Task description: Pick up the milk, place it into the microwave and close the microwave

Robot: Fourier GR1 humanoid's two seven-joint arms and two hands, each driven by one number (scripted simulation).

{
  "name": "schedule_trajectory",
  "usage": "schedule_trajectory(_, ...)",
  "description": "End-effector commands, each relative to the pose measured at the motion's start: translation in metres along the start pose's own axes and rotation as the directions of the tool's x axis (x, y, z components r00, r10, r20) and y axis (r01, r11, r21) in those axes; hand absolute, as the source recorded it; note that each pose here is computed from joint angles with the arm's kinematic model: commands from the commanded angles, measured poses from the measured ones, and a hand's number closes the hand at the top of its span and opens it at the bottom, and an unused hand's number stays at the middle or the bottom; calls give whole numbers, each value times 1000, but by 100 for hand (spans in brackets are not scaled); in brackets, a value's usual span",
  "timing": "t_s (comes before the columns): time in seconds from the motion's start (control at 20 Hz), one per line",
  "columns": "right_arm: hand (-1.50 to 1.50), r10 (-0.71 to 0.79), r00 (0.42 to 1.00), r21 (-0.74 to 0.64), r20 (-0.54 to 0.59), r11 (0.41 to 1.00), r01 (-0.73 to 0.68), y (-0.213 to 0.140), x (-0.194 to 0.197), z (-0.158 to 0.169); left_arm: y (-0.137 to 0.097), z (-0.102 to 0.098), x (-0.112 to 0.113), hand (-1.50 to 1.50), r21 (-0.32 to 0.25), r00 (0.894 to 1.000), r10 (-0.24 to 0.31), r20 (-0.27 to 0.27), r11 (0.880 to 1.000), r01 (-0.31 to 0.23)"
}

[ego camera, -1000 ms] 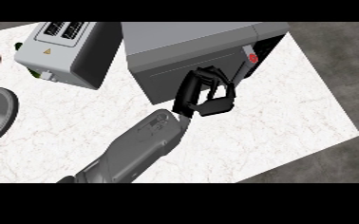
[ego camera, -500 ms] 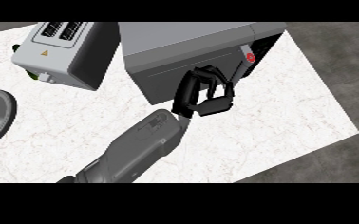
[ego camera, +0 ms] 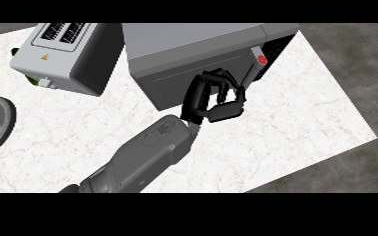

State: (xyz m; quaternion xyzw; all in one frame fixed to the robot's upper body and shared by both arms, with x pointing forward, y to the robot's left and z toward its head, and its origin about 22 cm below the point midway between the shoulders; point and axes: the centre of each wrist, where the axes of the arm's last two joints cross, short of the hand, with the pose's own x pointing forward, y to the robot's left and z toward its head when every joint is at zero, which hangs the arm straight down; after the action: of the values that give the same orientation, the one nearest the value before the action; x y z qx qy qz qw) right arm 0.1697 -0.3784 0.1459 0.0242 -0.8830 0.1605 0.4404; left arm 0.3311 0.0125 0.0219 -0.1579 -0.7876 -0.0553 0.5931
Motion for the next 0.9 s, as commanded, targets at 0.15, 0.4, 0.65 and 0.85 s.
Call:
schedule_trajectory(0.15, -150, 33, 999, -4, -1, 999, -33, -17, 5, -6, 4, -29, 14, 150, 29, 999, -15, 38, 999, 14)
schedule_trajectory(0.4, -150, 44, 999, -17, 11, 999, -44, -27, 6, -13, 4, -29, 13, 150, 29, 999, -5, 47, 1000, 3)
schedule_trajectory(0.65, -150, 144, 990, 20, 5, 989, -144, -44, 19, -22, 4, -27, 11, 150, 31, 999, 2, 50, 1000, -4)
schedule_trajectory(0.85, -150, 157, 988, 11, -1, 988, -157, -53, 18, -23, 5, -23, 5, 150, 27, 999, -5, 53, 1000, 3)
